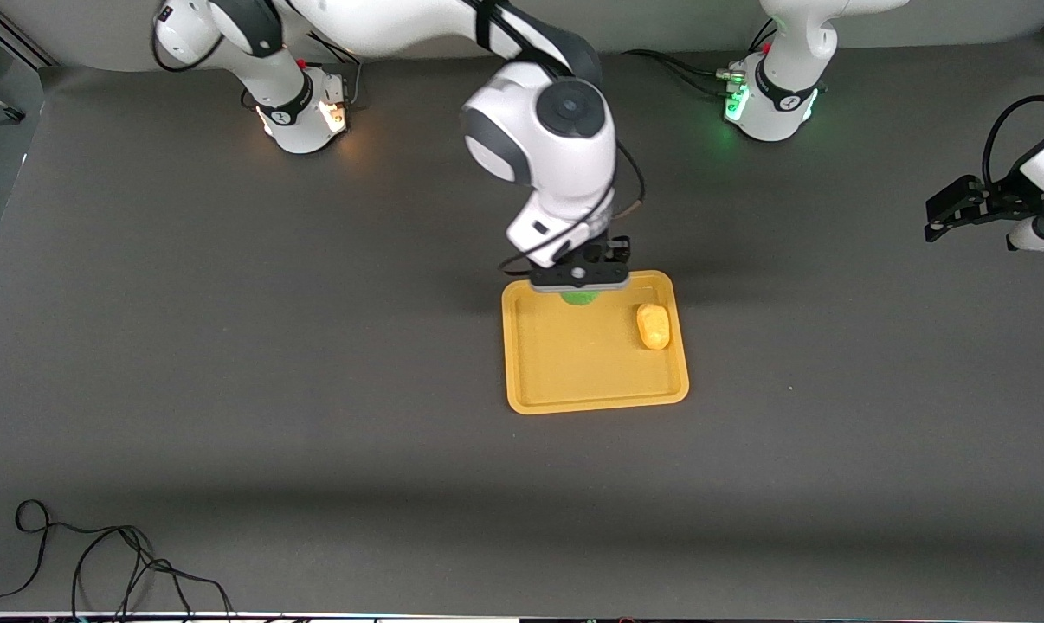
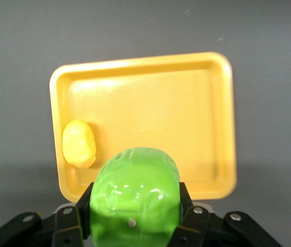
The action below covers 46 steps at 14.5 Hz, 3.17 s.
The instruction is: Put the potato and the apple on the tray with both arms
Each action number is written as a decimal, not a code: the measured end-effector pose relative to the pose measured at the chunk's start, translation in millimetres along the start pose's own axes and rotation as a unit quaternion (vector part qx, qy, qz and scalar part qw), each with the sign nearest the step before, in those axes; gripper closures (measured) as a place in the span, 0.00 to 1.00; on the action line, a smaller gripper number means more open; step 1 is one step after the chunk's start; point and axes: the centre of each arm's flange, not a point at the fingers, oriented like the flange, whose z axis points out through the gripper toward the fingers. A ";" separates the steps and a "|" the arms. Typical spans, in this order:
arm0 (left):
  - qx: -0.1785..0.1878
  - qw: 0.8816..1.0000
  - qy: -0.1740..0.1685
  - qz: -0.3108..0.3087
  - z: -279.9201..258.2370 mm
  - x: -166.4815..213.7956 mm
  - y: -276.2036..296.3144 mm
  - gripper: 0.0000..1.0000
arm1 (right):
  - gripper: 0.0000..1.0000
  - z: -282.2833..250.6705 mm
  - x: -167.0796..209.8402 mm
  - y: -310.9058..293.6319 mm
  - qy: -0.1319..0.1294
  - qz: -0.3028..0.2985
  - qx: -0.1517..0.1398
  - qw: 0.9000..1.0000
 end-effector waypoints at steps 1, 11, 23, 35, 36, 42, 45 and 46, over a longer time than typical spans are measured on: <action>0.001 1.000 -0.005 0.002 5.2 0.2 -0.2 0.00 | 0.37 26.4 -4.7 -6.7 0.001 -0.004 -0.002 1.000; -0.002 0.999 -0.020 0.027 20.5 -1.4 -19.6 0.00 | 0.36 178.8 -8.3 -1.5 0.018 -0.018 -0.026 0.999; -0.004 0.999 -0.027 0.027 28.3 0.1 -19.1 0.00 | 0.00 -90.3 50.3 64.7 0.017 0.034 -0.053 0.998; -0.005 0.999 -0.028 0.027 29.5 0.2 -19.7 0.00 | 0.00 -264.3 95.8 457.5 -0.055 0.039 -0.054 0.996; -0.005 0.999 -0.029 0.027 29.8 0.4 -19.7 0.00 | 0.00 -266.1 94.9 485.2 -0.058 0.032 -0.052 0.996; -0.006 0.999 -0.032 0.027 33.4 1.9 -19.9 0.00 | 0.00 -264.0 99.6 600.0 -0.069 0.006 -0.046 0.997; -0.006 0.999 -0.031 0.027 33.3 1.9 -20.1 0.00 | 0.00 -263.7 99.4 609.8 -0.070 0.009 -0.040 0.997; -0.006 0.999 -0.031 0.027 33.2 1.9 -20.1 0.00 | 0.00 -263.6 99.4 609.3 -0.070 0.008 -0.039 0.997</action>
